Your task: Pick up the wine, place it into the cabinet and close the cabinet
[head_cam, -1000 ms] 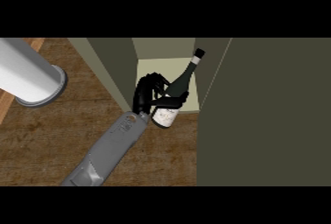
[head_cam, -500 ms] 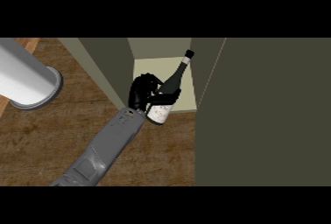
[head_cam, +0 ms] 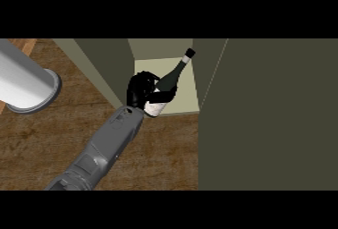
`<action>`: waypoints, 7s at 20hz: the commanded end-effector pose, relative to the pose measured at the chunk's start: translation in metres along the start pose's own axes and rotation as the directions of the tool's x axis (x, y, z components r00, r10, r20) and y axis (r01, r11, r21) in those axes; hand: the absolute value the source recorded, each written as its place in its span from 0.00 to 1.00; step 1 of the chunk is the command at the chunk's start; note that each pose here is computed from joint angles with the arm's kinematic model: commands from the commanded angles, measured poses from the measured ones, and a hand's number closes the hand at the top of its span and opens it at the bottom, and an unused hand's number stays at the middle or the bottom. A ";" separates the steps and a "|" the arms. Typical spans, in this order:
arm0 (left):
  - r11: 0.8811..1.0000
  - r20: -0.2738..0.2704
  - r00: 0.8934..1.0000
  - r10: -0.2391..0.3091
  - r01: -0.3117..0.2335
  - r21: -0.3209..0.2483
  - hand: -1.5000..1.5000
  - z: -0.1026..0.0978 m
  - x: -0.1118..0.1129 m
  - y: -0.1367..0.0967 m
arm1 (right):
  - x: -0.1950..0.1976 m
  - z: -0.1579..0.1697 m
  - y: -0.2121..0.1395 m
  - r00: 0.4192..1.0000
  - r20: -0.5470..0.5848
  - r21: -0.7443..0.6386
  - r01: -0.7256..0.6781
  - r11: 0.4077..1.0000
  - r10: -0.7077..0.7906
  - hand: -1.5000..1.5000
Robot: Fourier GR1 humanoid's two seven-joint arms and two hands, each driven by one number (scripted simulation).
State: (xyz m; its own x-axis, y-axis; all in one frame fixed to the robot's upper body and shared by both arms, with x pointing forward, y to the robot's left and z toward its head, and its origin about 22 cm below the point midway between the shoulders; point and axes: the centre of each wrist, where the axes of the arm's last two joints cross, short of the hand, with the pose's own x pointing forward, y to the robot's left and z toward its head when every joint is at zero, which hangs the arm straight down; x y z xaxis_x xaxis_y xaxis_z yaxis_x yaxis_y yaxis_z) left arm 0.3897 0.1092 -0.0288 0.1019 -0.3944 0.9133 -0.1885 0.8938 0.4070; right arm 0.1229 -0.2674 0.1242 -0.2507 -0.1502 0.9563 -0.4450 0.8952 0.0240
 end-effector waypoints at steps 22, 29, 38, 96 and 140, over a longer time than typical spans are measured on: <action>0.974 0.163 0.965 -0.206 0.187 0.125 1.00 -0.025 0.049 -0.001 | 0.009 -0.005 0.001 0.996 0.073 0.078 0.051 0.996 -0.056 0.00; 0.953 0.098 0.957 -0.274 0.256 0.161 1.00 -0.029 0.059 -0.001 | 0.005 -0.003 -0.001 0.995 0.078 0.097 0.052 0.994 -0.060 0.00; 0.903 0.038 0.930 -0.367 0.346 0.255 0.00 -0.030 0.055 0.001 | 0.012 -0.002 -0.003 0.998 0.048 0.124 0.023 0.992 -0.029 0.00; 0.921 0.335 0.862 0.381 -0.385 -0.058 0.00 0.069 0.064 -0.013 | 0.034 0.001 0.026 0.998 0.051 0.018 0.027 0.999 -0.028 0.00; 0.833 0.308 0.787 0.535 -0.430 -0.348 1.00 0.178 -0.009 0.242 | 0.023 -0.009 0.024 0.996 -0.095 0.407 0.041 0.912 -0.003 1.00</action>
State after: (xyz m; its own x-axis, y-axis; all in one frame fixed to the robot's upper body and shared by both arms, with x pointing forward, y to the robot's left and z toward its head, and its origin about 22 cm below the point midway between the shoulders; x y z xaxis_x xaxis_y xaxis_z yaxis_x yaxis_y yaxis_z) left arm 0.1649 0.2694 0.0592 -0.3093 0.1012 0.9456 0.1369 0.9887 -0.0610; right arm 0.1224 -0.2612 0.1278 -0.1575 -0.0499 0.9863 -0.7018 0.7083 -0.0762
